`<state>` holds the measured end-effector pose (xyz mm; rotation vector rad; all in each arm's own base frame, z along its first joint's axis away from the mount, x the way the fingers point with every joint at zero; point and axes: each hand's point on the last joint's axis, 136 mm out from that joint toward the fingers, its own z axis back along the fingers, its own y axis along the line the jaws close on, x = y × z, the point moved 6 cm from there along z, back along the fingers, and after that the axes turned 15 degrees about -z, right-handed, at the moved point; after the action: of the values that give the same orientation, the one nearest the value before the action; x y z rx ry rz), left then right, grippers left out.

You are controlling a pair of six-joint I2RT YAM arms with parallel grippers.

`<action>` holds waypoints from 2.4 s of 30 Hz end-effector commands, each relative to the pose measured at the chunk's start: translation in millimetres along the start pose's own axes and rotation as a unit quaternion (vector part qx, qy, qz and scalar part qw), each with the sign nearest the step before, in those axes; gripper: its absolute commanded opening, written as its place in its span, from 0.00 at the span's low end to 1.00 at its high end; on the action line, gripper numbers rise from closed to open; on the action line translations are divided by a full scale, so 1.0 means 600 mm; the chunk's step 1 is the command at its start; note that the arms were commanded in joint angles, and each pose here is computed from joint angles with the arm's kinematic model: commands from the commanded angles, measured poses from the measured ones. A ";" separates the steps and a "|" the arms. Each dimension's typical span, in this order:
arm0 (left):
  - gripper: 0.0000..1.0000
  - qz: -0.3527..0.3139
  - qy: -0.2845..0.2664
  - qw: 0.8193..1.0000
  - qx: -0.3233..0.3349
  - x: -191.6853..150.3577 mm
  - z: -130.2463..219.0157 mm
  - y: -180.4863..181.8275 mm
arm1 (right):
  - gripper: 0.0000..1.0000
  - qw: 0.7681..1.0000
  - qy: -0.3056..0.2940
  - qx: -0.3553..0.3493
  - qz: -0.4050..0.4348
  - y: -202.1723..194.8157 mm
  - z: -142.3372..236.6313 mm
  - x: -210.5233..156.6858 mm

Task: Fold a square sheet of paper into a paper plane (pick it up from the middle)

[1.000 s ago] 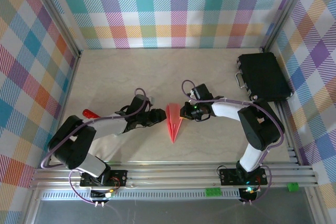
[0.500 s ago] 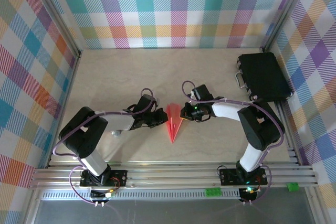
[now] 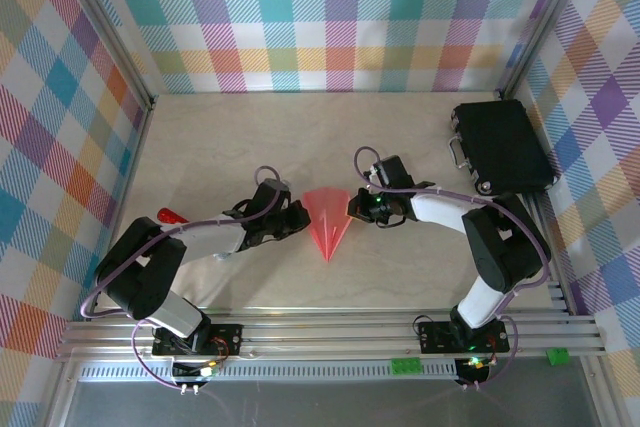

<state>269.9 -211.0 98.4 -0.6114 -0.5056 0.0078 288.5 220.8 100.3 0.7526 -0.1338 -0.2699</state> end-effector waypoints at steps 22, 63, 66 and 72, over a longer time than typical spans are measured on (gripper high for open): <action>0.02 0.030 0.031 0.999 -0.009 -0.011 -0.014 0.008 | 0.34 0.999 -0.010 -0.033 0.014 0.008 0.032 -0.002; 0.00 0.025 0.028 0.998 -0.048 -0.008 -0.004 -0.010 | 0.58 0.978 0.049 -0.146 0.141 0.058 -0.071 -0.167; 0.00 0.025 0.029 0.998 -0.048 -0.009 -0.005 -0.009 | 0.58 0.976 0.048 -0.154 0.143 0.055 -0.074 -0.168; 0.00 0.027 0.031 0.998 -0.046 -0.010 -0.007 -0.007 | 0.52 0.974 0.027 -0.177 0.136 0.048 -0.067 -0.160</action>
<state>262.7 -218.4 86.3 -0.6828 -0.4115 0.0141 209.4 296.8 87.7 0.4253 -0.1171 0.0052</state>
